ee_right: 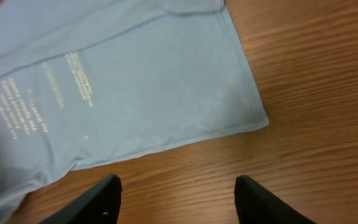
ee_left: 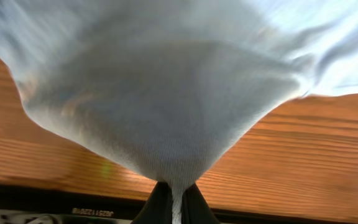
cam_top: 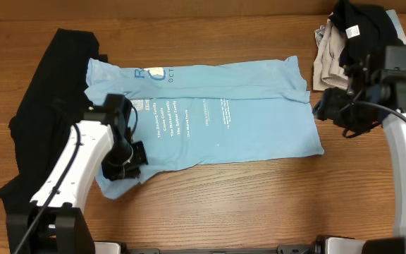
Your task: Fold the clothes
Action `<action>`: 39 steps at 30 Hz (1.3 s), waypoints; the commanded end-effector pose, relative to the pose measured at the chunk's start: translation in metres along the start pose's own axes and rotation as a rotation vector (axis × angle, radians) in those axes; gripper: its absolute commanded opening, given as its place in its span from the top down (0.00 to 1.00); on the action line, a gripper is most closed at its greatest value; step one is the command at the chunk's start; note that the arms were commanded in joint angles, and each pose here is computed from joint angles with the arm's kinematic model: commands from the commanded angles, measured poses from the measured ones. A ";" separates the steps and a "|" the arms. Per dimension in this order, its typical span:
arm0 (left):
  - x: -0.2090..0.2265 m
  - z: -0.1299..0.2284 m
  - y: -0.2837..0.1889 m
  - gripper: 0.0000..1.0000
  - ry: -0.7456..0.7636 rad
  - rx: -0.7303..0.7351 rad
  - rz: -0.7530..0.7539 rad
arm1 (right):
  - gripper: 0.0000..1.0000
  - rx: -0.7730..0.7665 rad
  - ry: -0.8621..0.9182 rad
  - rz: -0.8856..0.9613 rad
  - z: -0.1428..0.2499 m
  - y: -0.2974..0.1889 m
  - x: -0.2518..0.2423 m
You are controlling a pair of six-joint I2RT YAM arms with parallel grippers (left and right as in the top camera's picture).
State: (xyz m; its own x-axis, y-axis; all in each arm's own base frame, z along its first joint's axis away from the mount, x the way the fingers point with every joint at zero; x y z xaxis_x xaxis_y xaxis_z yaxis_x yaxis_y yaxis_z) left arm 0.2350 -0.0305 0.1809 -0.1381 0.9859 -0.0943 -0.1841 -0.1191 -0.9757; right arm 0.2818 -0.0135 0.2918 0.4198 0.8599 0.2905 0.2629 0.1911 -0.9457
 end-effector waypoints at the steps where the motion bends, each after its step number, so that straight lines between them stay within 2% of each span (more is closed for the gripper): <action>1: -0.001 -0.010 -0.021 0.96 0.083 -0.068 -0.006 | 0.39 0.088 0.070 0.025 0.005 0.031 -0.010; 6: -0.004 -0.014 -0.031 0.96 0.089 -0.103 0.006 | 0.40 0.140 0.191 0.061 0.019 0.079 -0.028; 7: -0.004 -0.014 -0.031 0.96 0.094 -0.103 0.006 | 0.43 0.142 0.218 0.073 0.023 0.088 -0.032; 12: -0.004 -0.015 -0.032 0.96 0.103 -0.107 0.002 | 0.44 0.109 0.344 0.132 0.037 0.126 -0.052; 18: -0.004 -0.018 -0.032 0.96 0.105 -0.128 0.005 | 0.47 0.036 0.437 0.180 0.044 0.149 -0.066; 26: -0.001 -0.019 -0.032 0.96 0.097 -0.140 -0.044 | 0.48 -0.039 0.455 0.229 0.038 0.165 -0.073; 32: 0.005 -0.019 -0.032 0.96 0.025 -0.147 -0.112 | 0.69 -0.039 0.454 0.228 0.036 0.171 -0.074; 36: 0.007 -0.019 -0.033 0.96 0.019 -0.153 -0.151 | 0.72 -0.047 0.453 0.223 0.034 0.171 -0.073; 39: 0.010 -0.020 -0.033 0.96 0.016 -0.159 -0.185 | 0.78 -0.055 0.450 0.222 0.033 0.171 -0.073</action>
State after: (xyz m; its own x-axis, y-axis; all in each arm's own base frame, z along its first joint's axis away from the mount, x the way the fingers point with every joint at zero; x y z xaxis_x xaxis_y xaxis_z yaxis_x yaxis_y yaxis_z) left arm 0.2554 -0.0200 0.2044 -0.0759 0.9969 0.0201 -0.0687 0.0149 -0.9975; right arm 0.2675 -0.0257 0.1065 0.7936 0.5916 0.1418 0.1677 0.0113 -0.9858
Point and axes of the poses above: each gripper's point midway between its finger pads, its own y axis out along the fingers, its own x axis along the line the jaws close on, z = x × y, the point moved 10 cm from there along -y, back along the fingers, and after that the axes turned 11 degrees about y, right-handed, at the moved point
